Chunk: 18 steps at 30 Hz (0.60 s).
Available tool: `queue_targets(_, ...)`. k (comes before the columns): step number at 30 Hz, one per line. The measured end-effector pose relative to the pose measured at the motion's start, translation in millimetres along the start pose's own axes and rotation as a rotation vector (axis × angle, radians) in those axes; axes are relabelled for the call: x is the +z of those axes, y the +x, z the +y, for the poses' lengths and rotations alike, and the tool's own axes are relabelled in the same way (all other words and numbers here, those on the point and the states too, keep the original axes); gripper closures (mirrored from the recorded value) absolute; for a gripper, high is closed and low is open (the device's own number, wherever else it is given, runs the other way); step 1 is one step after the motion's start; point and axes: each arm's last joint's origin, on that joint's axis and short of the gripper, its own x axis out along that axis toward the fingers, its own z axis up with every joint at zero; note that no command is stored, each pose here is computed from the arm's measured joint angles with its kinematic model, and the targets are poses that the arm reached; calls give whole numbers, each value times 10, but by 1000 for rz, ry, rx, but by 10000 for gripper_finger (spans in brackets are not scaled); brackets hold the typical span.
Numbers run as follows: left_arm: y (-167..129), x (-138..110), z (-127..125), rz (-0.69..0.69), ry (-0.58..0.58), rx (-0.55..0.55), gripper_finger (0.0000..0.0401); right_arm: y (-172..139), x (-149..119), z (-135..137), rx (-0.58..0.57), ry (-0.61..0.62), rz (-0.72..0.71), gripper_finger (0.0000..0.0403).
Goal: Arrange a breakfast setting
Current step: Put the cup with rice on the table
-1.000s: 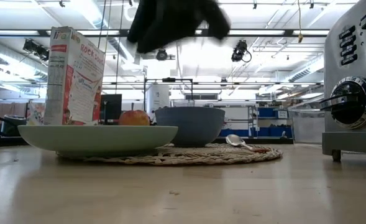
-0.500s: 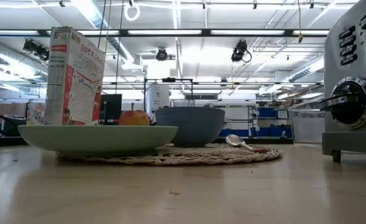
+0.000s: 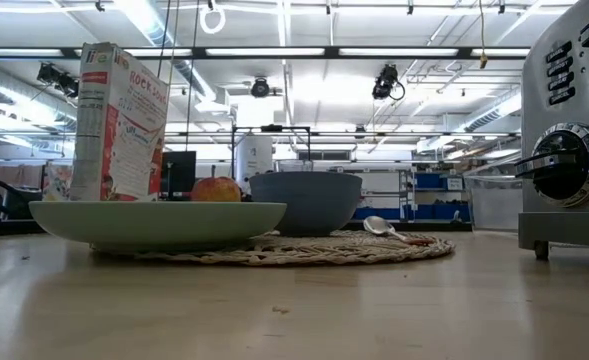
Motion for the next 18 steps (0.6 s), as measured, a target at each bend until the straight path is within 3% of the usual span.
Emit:
queue_targets(7, 376, -26, -22, -36, -273, 141, 255, -85, -90, 105, 77, -92, 68, 231)
queue_targets(13, 611, -165, 9, -19, -430, 239, 255, -141, -169, 150, 86, -123, 128, 209)
queue_targets(18, 754, -195, 18, -38, -493, 282, 257, -148, -203, 143, 79, -134, 160, 177)
